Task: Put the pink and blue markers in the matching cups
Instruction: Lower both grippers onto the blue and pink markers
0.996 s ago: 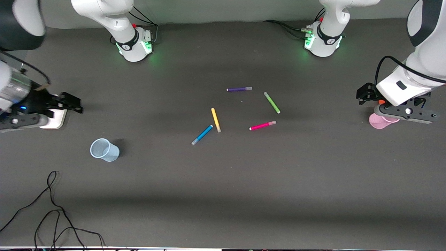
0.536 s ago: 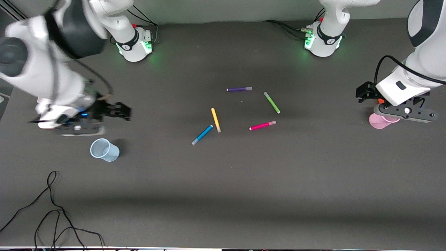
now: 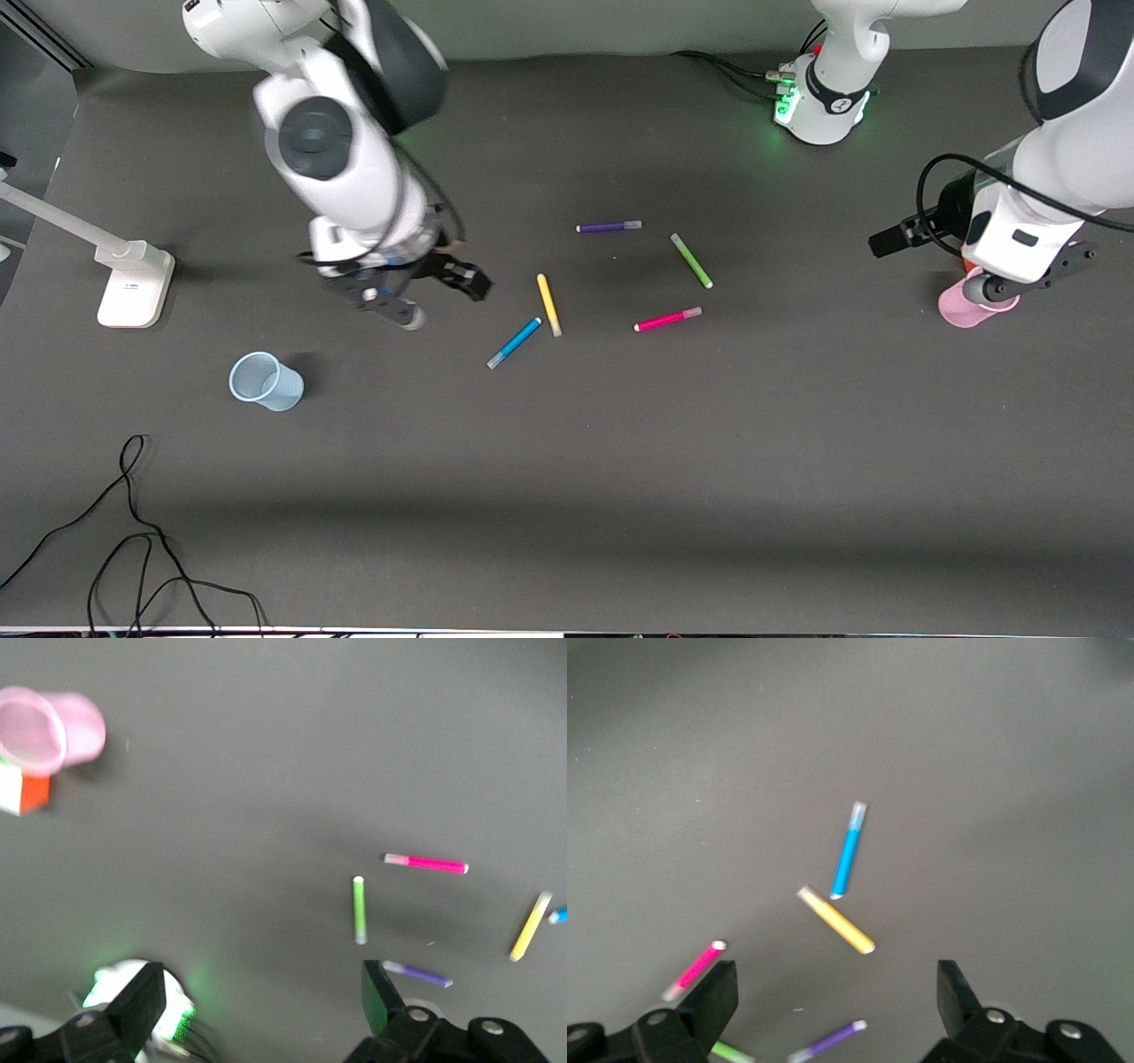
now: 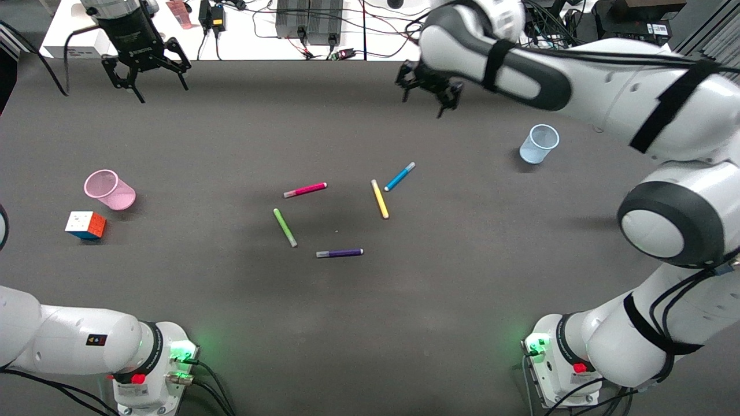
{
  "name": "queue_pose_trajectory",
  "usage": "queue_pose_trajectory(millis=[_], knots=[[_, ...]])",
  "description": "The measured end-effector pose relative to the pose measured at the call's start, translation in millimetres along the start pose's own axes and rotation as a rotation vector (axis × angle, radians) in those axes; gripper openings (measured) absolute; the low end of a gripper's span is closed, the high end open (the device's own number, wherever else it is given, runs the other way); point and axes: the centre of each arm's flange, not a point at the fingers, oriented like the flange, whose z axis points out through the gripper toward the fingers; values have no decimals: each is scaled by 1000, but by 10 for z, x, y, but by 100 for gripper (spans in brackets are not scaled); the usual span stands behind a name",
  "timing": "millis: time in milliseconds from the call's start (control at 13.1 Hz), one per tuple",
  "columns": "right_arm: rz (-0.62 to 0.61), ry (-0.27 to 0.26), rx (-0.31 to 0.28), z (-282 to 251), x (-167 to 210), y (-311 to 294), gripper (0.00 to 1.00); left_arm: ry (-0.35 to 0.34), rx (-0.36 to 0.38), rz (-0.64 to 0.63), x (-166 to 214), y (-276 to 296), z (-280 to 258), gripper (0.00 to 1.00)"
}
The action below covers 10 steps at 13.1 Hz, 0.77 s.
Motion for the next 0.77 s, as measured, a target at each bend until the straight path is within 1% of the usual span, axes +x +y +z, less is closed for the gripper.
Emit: queue_pose_trajectory(millis=[153,306,460,613,766], knots=[[138,-13,16,200,-131,-151,100,-39,5,-188,25,121,149,99],[252,-15,10,321,-208,-218,100,-83,1,-377,99,309,363,100],[320,-17,-1,397,-295,-256,100,-80,-11,-562,136,603,574,100],[343,-20,-23,524,-343,-260,100,-55,-26,-733,15,1040,804,100],[353,-18,-58,715,-306,-195,100,-35,-46,-845,-137,1473,1085,100]])
